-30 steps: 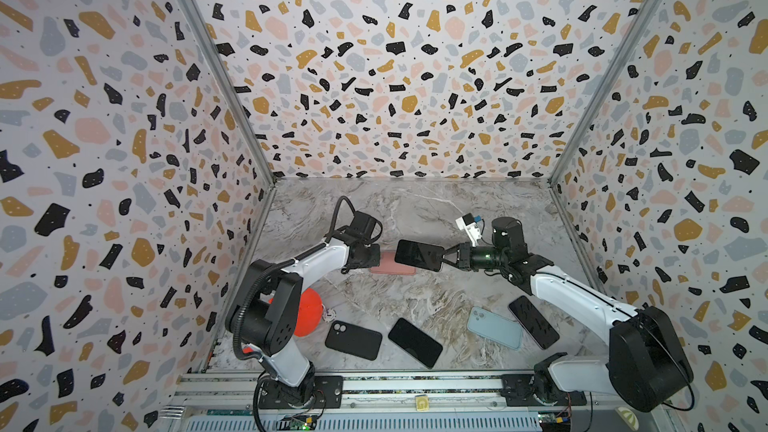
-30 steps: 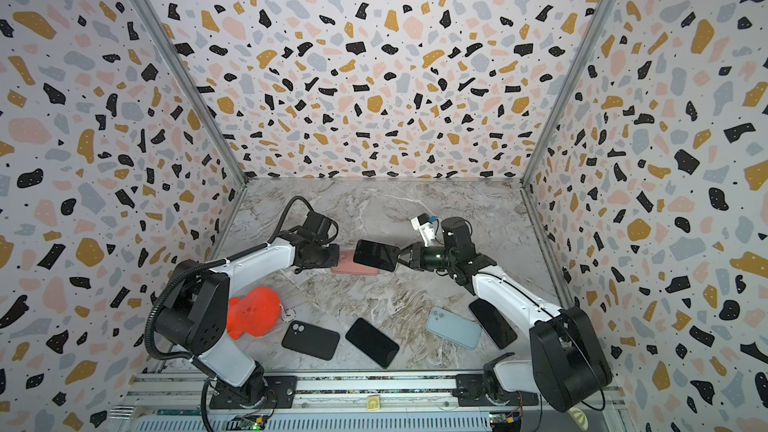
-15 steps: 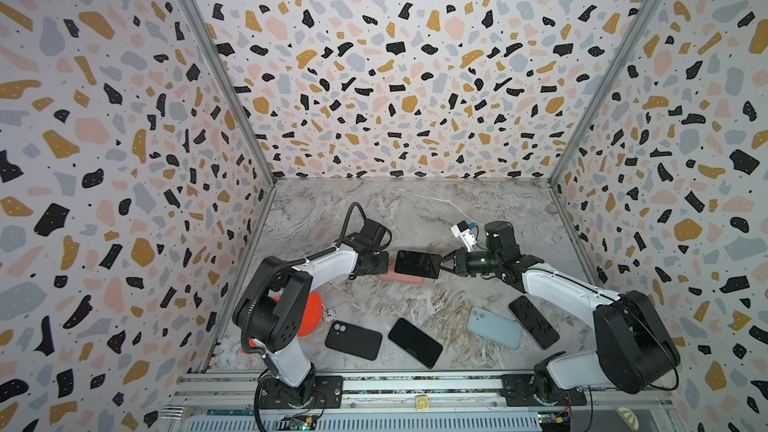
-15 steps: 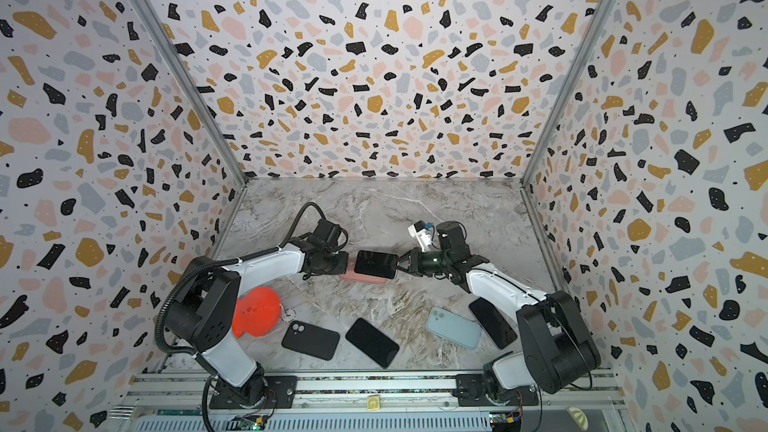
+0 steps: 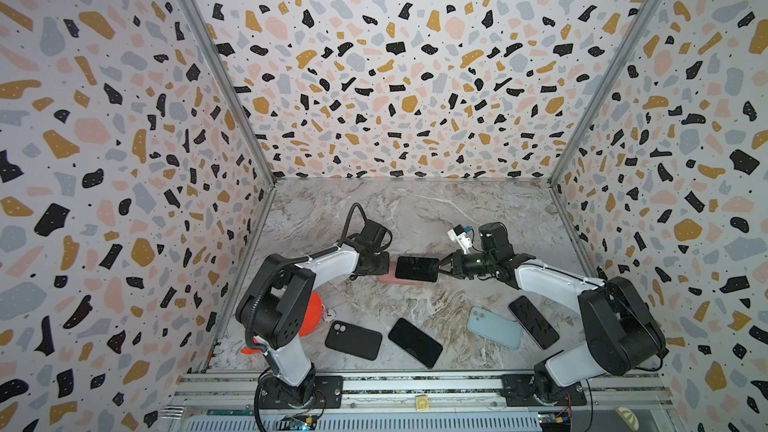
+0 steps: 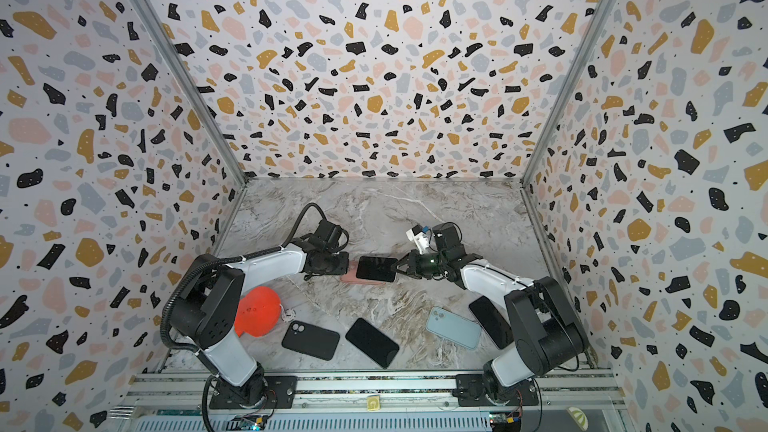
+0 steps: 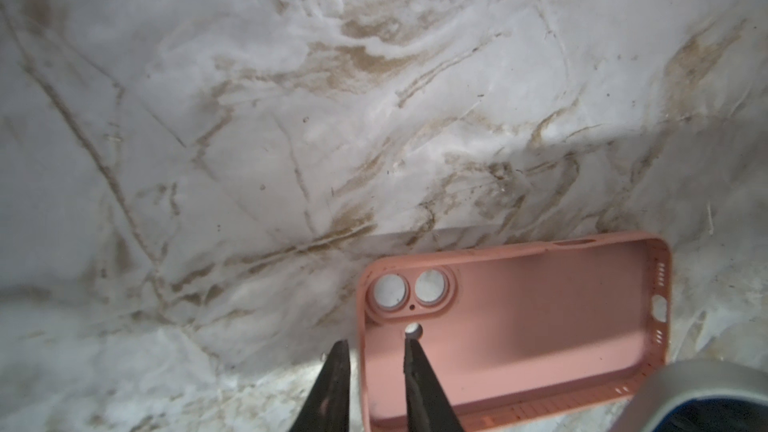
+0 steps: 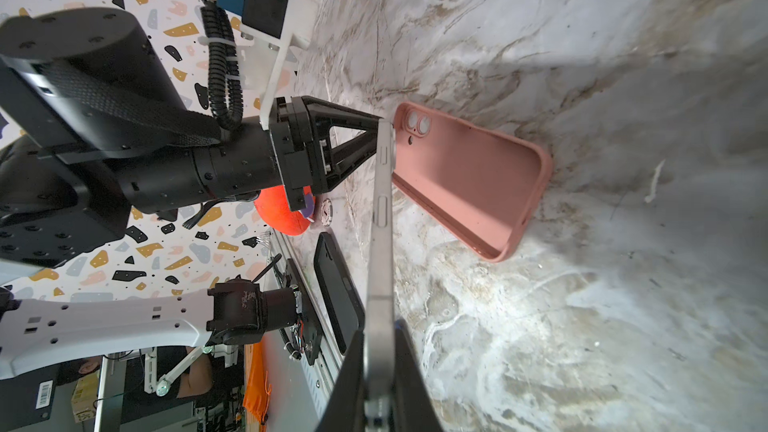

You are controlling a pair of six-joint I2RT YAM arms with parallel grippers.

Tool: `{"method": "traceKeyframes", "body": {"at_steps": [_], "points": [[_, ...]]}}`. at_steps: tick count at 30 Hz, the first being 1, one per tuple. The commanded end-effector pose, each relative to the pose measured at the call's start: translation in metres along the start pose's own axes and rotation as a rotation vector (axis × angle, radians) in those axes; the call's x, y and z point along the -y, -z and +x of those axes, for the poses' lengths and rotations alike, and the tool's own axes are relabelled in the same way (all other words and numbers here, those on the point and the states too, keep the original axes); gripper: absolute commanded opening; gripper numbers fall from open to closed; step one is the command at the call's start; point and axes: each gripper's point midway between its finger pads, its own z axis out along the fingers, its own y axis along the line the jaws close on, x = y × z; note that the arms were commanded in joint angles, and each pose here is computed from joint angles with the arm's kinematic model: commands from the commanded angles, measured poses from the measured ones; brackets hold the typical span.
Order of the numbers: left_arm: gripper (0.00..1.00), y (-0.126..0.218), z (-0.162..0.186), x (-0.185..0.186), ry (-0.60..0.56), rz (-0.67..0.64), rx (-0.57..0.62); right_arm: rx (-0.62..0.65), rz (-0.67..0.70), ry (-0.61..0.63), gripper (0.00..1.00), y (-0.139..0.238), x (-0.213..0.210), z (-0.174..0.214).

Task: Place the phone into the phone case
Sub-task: 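Lift the pink case with the left gripper while the right brings the phone over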

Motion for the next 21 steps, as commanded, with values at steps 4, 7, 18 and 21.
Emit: {"method": "traceKeyframes", "body": {"at_steps": [4,7,18,21], "points": [[0.32,0.024,-0.017,0.003,0.029,0.043,0.084,-0.038,-0.087,0.02,0.0,-0.004,-0.022,-0.013],[0.33,0.029,-0.021,0.0,0.067,0.072,0.096,-0.066,-0.093,-0.013,0.0,-0.009,-0.018,-0.012],[0.45,0.026,-0.011,-0.005,0.15,0.13,0.084,-0.096,-0.045,-0.043,0.0,-0.028,-0.001,-0.017],[0.51,0.026,-0.009,-0.004,0.159,0.145,0.091,-0.116,-0.038,-0.05,0.0,-0.034,0.002,-0.013]]}}
